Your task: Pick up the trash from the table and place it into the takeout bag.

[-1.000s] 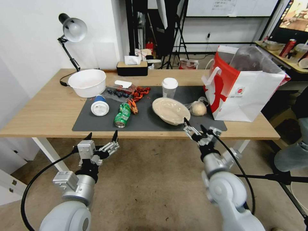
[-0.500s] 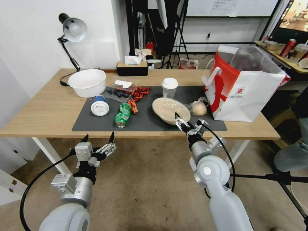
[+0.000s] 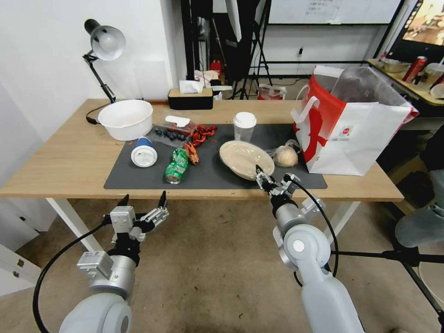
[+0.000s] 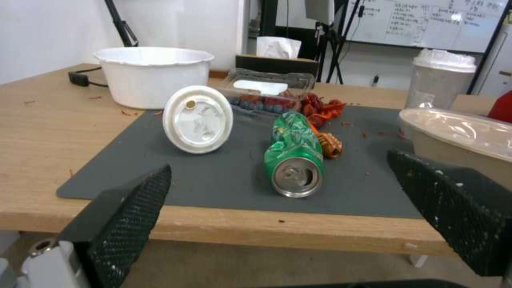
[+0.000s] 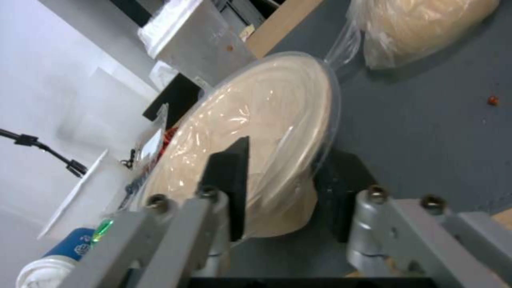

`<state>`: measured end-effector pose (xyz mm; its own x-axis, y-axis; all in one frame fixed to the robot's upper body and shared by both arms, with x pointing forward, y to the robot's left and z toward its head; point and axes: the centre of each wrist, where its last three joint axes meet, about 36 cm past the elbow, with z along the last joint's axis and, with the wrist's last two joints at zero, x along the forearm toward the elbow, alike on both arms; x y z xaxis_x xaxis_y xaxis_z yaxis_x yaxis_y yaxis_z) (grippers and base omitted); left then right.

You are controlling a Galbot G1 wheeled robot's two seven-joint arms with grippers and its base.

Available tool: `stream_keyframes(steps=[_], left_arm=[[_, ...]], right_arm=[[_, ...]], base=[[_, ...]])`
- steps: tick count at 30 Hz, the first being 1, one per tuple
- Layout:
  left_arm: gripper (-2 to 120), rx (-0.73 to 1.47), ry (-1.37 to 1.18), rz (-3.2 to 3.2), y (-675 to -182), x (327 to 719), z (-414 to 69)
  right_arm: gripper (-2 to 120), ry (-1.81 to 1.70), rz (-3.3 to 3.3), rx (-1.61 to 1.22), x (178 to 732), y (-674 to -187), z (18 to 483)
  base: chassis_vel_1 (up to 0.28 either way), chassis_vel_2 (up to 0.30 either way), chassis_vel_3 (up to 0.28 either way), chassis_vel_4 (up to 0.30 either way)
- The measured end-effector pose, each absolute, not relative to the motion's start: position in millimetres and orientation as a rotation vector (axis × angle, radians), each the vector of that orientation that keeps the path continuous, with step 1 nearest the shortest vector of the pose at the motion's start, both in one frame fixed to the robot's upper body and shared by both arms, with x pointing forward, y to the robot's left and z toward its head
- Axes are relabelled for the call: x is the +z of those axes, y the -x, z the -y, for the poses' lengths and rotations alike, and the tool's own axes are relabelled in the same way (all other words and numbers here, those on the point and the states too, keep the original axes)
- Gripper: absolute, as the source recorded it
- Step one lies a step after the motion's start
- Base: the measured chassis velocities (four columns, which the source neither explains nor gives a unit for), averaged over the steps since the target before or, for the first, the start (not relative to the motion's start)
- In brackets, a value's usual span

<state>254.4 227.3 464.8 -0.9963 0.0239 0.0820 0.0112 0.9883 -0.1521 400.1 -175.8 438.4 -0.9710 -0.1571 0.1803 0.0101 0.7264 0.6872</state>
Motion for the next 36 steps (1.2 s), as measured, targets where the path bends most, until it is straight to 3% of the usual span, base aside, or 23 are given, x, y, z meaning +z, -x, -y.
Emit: stream_keyframes(steps=[8, 14, 23, 36], left_arm=[[100, 0.218, 0.031, 3.049, -255, 465, -229], [100, 0.212, 0.030, 3.049, -254, 465, -230], [100, 0.205, 0.026, 3.057, -254, 464, -232], [100, 0.208, 0.020, 3.061, -252, 460, -231]], right_arm=[[1, -0.166, 2.731, -1.130, 448, -396, 180], [0, -0.282, 2.771, -1.203, 462, -389, 183], [0, -0.471, 3.028, -1.284, 529, -384, 222], [0, -0.042, 3.510, -0.872, 587, -447, 328]], base=[[0.000, 0.000, 0.000, 0.000], [0.000, 0.000, 0.000, 0.000], [0.000, 0.000, 0.000, 0.000], [0.000, 0.000, 0.000, 0.000]])
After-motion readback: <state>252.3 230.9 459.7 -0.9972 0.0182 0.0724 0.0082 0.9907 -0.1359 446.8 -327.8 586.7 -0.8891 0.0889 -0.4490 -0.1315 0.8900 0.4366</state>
